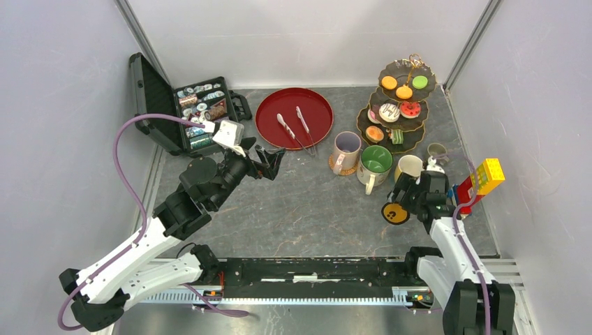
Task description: Serve the afternoon tea
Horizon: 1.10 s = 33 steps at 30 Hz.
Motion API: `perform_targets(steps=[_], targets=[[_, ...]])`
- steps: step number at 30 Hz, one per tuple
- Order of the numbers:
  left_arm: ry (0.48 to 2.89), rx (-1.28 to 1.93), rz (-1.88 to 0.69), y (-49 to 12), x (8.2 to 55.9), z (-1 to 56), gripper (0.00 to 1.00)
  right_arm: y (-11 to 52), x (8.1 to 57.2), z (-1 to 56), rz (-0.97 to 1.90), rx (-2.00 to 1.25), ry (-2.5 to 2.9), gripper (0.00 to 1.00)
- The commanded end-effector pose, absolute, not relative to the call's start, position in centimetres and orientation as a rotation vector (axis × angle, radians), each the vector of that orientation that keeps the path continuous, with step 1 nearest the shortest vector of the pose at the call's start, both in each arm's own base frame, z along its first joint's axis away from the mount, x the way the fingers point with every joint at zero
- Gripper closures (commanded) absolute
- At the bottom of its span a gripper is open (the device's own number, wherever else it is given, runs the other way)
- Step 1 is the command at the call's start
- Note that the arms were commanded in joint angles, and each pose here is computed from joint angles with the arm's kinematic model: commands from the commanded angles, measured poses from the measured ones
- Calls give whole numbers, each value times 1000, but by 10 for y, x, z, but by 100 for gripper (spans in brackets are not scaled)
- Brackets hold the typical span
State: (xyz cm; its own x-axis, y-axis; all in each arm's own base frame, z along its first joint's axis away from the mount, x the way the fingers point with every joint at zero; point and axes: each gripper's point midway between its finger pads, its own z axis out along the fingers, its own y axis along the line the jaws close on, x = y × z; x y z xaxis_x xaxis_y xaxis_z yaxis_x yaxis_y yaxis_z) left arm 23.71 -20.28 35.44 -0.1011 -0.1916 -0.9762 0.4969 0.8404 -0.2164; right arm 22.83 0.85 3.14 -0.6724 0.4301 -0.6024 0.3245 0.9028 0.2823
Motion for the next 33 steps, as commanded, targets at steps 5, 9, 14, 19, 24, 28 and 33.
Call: perform_targets(steps=[5, 9, 14, 19, 24, 28, 33], targets=[[1525, 213, -632, -202, 234, 378, 0, -23, 276, 164, 0, 373, 2139, 7], [1525, 218, -645, -204, 233, 378, 0, -58, 293, 202, -204, 473, 2050, 7], [1524, 213, -634, -202, 234, 378, 0, -80, 326, 214, -287, 550, 2000, 8], [1522, 211, -630, -201, 234, 379, 0, -97, 360, 210, -364, 571, 2018, 16], [1524, 213, -622, -201, 235, 378, 0, -107, 384, 195, -424, 552, 2081, 33], [1524, 215, -621, -201, 235, 378, 0, -109, 398, 171, -421, 527, 2158, 42], [1528, 218, -618, -202, 236, 377, 0, -105, 409, 141, -391, 508, 2237, 46]])
